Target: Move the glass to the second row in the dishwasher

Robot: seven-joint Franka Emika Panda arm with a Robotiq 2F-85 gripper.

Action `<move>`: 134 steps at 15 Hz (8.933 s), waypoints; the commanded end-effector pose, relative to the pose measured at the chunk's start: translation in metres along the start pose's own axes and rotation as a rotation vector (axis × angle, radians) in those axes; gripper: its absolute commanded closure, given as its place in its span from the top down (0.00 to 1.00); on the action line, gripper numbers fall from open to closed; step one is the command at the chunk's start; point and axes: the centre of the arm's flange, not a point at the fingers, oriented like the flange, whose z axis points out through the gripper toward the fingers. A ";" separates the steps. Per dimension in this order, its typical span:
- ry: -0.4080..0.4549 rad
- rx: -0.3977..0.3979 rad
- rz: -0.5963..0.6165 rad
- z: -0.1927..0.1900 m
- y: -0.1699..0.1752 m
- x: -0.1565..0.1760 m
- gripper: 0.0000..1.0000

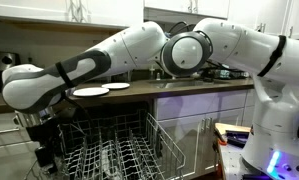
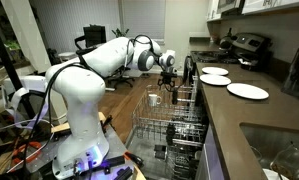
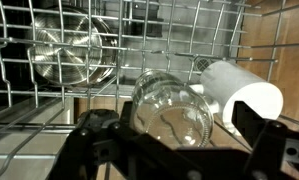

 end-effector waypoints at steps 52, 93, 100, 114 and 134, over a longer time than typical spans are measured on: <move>-0.055 -0.123 0.097 -0.030 -0.035 -0.013 0.63; -0.004 -0.207 0.198 -0.052 -0.091 -0.067 0.63; -0.022 -0.197 0.237 -0.058 -0.103 -0.075 0.63; -0.043 -0.189 0.333 -0.044 -0.131 -0.128 0.63; -0.010 -0.227 0.371 -0.032 -0.141 -0.145 0.63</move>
